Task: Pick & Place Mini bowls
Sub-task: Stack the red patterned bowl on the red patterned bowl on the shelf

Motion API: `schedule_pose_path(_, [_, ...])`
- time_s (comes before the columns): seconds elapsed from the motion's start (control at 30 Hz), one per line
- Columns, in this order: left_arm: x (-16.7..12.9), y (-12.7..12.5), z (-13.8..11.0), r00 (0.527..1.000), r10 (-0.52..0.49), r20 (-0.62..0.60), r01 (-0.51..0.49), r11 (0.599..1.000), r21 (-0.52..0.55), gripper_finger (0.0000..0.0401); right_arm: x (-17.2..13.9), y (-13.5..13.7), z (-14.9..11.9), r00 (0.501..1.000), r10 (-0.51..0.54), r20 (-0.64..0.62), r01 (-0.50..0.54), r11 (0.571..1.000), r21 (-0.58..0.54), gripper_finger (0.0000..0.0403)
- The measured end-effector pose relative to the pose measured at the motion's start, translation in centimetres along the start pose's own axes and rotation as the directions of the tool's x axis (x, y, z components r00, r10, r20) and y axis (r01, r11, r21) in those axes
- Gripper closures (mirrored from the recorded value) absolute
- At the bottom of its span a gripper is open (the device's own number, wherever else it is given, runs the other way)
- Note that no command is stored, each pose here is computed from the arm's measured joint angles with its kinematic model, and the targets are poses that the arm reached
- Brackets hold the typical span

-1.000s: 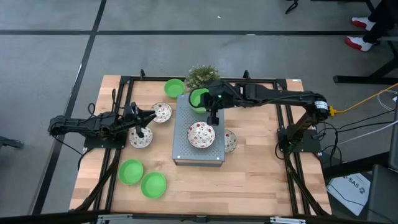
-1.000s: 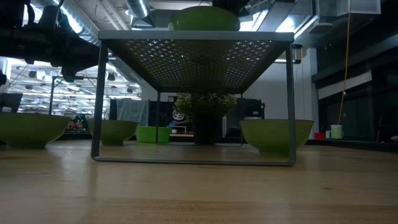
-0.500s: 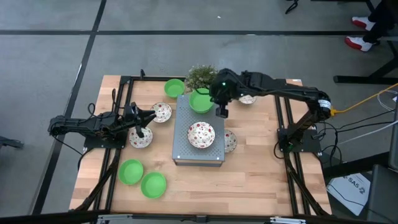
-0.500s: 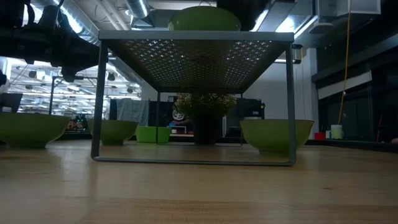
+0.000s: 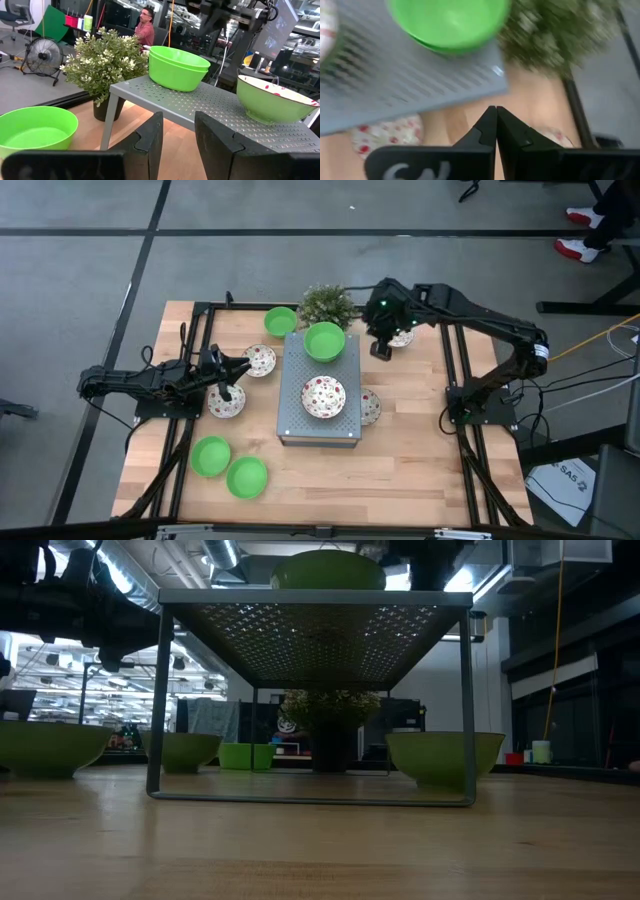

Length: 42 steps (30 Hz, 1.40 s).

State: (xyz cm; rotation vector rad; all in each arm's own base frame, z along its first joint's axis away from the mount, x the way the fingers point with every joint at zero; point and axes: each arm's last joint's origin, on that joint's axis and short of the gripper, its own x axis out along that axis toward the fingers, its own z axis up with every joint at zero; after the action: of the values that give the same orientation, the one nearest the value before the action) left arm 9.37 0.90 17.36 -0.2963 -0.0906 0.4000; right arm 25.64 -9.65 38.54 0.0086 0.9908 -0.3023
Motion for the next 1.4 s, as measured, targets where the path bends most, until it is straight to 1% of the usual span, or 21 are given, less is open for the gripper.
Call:
schedule_pose_path(0.1, [0.0, 0.0, 0.0, 1.0, 0.0, 0.0, 0.0, 1.0, -0.001, 0.0294, 0.1, -1.3, -0.8, 0.994, -0.07, -0.078, 0.073, 0.996, 0.047, 0.0393])
schedule_pose_path(0.2, [0.0, 0.0, 0.0, 1.0, 0.0, 0.0, 0.0, 1.0, 0.0, 0.0294, 1.1, -2.3, -1.9, 0.987, -0.09, -0.132, 0.102, 0.991, 0.087, 0.0393])
schedule_pose_path(0.4, [0.0, 0.0, 0.0, 1.0, 0.0, 0.0, 0.0, 1.0, -0.001, 0.0294, 4.8, -3.7, -4.8, 0.96, -0.107, -0.259, 0.159, 0.969, 0.191, 0.0393])
schedule_pose_path(0.6, [0.0, 0.0, 0.0, 1.0, 0.0, 0.0, 0.0, 1.0, 0.0, 0.0294, 9.0, -3.5, -7.2, 0.958, -0.11, -0.265, 0.175, 0.956, 0.237, 0.0393])
schedule_pose_path(0.67, [0.0, 0.0, 0.0, 1.0, 0.0, 0.0, 0.0, 1.0, -0.001, 0.0294, 9.9, -3.3, -7.9, 0.956, -0.112, -0.272, 0.183, 0.95, 0.252, 0.0392])
schedule_pose_path(0.73, [0.0, 0.0, 0.0, 1.0, 0.0, 0.0, 0.0, 1.0, 0.0, 0.0294, 10.5, -3.2, -8.5, 0.948, -0.129, -0.291, 0.203, 0.949, 0.241, 0.0387])
schedule_pose_path(0.83, [0.0, 0.0, 0.0, 1.0, 0.0, 0.0, 0.0, 1.0, 0.0, 0.0294, 11.0, -3.2, -9.1, 0.938, -0.153, -0.311, 0.23, 0.946, 0.227, 0.0367])
schedule_pose_path(0.93, [0.0, 0.0, 0.0, 1.0, 0.0, 0.0, 0.0, 1.0, 0.0, 0.0294, 11.4, -3.3, -9.7, 0.933, -0.154, -0.326, 0.237, 0.943, 0.233, 0.0332])
schedule_pose_path(1.07, [0.0, 0.0, 0.0, 1.0, 0.0, 0.0, 0.0, 1.0, 0.0, 0.0294, 12.4, -3.6, -10.3, 0.94, -0.171, -0.296, 0.25, 0.934, 0.254, 0.0277])
schedule_pose_path(1.17, [0.0, 0.0, 0.0, 1.0, 0.0, 0.0, 0.0, 1.0, 0.0, 0.0294, 13.1, -3.8, -10.7, 0.948, -0.188, -0.256, 0.257, 0.927, 0.272, 0.0243])
schedule_pose_path(1.27, [0.0, 0.0, 0.0, 1.0, 0.0, 0.0, 0.0, 1.0, 0.0, 0.0294, 13.7, -3.9, -10.9, 0.954, -0.202, -0.222, 0.263, 0.918, 0.295, 0.0224])
schedule_pose_path(1.4, [0.0, 0.0, 0.0, 1.0, 0.0, 0.0, 0.0, 1.0, 0.0, 0.0294, 14.5, -4.0, -11.9, 0.953, -0.208, -0.219, 0.27, 0.911, 0.312, 0.0218])
